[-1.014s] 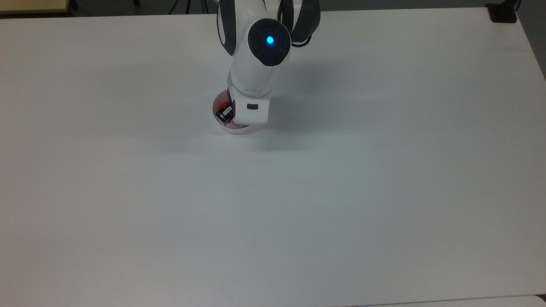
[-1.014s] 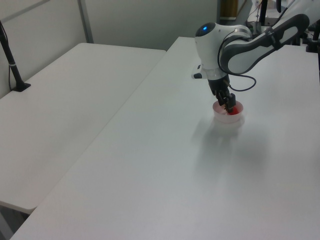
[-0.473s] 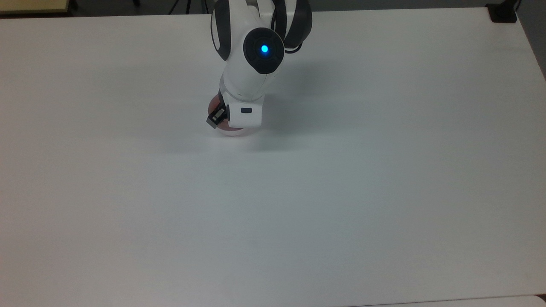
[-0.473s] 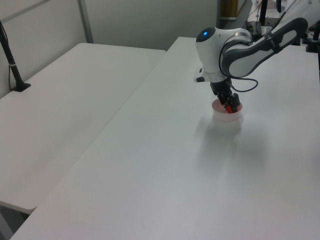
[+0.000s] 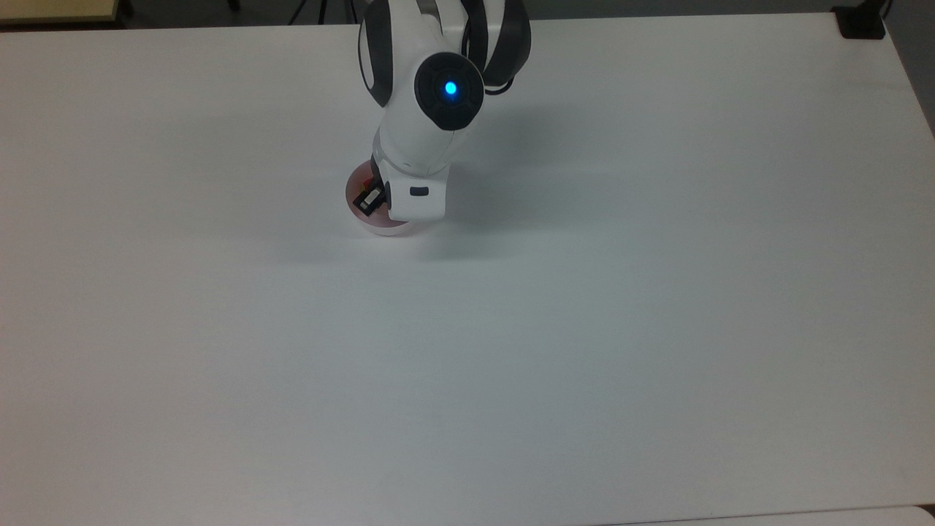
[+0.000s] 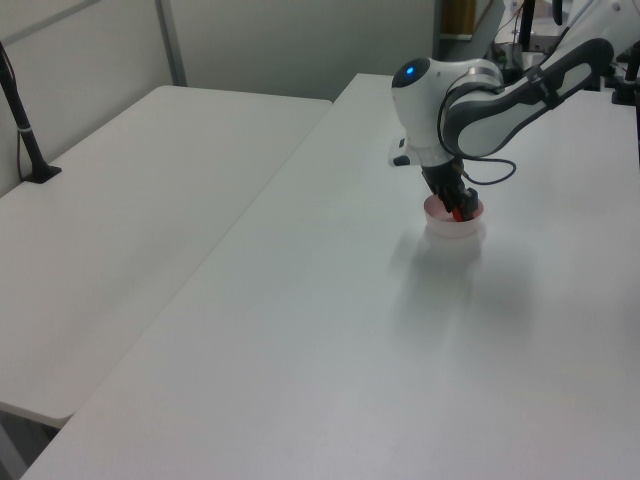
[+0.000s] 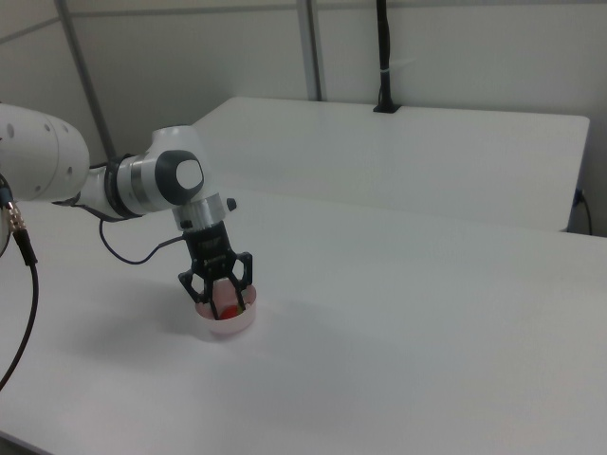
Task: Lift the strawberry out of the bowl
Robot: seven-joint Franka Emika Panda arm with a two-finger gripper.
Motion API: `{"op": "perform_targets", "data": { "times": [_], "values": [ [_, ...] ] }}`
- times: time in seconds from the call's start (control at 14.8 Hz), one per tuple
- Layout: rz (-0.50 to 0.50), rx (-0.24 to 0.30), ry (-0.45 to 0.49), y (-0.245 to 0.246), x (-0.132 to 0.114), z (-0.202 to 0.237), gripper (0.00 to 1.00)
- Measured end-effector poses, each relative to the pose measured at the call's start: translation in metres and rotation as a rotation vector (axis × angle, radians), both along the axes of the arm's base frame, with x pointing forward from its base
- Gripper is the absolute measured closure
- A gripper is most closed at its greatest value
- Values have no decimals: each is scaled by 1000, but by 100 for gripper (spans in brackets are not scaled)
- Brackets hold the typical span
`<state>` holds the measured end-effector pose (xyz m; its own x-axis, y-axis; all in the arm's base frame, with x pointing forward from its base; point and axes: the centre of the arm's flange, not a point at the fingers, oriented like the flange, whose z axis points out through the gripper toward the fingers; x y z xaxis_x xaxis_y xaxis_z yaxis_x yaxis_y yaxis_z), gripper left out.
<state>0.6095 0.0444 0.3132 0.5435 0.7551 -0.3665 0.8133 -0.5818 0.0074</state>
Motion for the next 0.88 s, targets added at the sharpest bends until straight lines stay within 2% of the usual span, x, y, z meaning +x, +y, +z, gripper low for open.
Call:
{"op": "perform_targets", "data": {
  "times": [0.14,0.41,0.68,0.81,0.88],
  "values": [
    [4,1,-5,0,0,4,53],
    [5,1,-6,0,0,5,54],
    [5,3,-24,1,2,14,60],
    [-3,13,-32,2,4,21,67],
    [-9,18,-35,2,5,24,75]
  ]
}}
